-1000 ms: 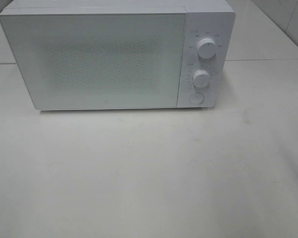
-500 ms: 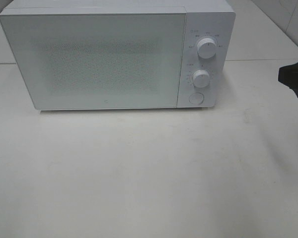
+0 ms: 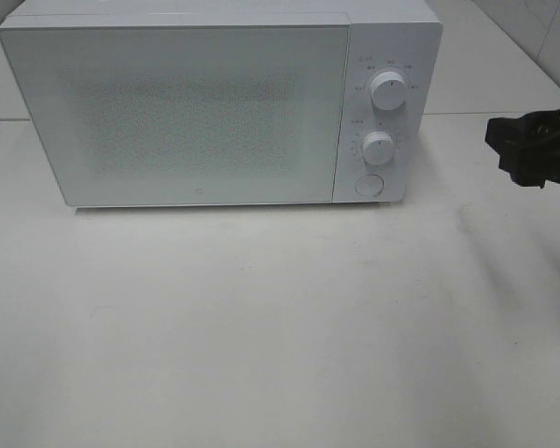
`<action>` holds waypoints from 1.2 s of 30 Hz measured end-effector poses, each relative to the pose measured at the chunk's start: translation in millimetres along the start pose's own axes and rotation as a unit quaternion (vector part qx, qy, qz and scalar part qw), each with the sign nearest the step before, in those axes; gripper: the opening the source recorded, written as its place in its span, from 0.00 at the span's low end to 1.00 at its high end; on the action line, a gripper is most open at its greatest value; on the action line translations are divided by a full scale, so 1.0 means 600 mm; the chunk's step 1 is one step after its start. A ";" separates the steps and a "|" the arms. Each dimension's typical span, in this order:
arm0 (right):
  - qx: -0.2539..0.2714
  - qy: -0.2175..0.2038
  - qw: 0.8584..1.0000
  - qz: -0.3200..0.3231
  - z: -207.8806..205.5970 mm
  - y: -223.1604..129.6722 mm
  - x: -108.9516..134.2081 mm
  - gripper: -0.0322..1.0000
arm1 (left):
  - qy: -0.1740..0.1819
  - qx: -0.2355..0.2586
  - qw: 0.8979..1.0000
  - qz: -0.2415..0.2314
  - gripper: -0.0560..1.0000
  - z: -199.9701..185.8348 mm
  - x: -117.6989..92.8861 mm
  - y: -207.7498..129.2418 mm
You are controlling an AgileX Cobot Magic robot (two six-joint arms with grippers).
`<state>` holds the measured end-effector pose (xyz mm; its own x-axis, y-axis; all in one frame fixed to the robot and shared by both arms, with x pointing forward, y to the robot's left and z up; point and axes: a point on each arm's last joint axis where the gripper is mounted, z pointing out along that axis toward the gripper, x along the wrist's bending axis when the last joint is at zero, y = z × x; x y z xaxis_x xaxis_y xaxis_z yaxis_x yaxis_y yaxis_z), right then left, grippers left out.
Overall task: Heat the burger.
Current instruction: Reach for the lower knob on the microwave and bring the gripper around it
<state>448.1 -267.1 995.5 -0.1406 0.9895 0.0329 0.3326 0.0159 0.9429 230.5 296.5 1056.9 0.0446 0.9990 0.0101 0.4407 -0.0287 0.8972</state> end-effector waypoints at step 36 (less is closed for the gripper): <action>-0.056 -0.090 0.993 -0.050 0.058 -0.100 0.126 0.77 | 0.000 0.000 1.000 0.000 0.99 0.000 0.000 0.000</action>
<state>450.0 -188.1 930.1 0.0050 0.9936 -0.1124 0.2181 0.1086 0.9699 230.5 296.5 1056.9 0.0446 0.9990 0.0101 0.4407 -0.0287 0.8972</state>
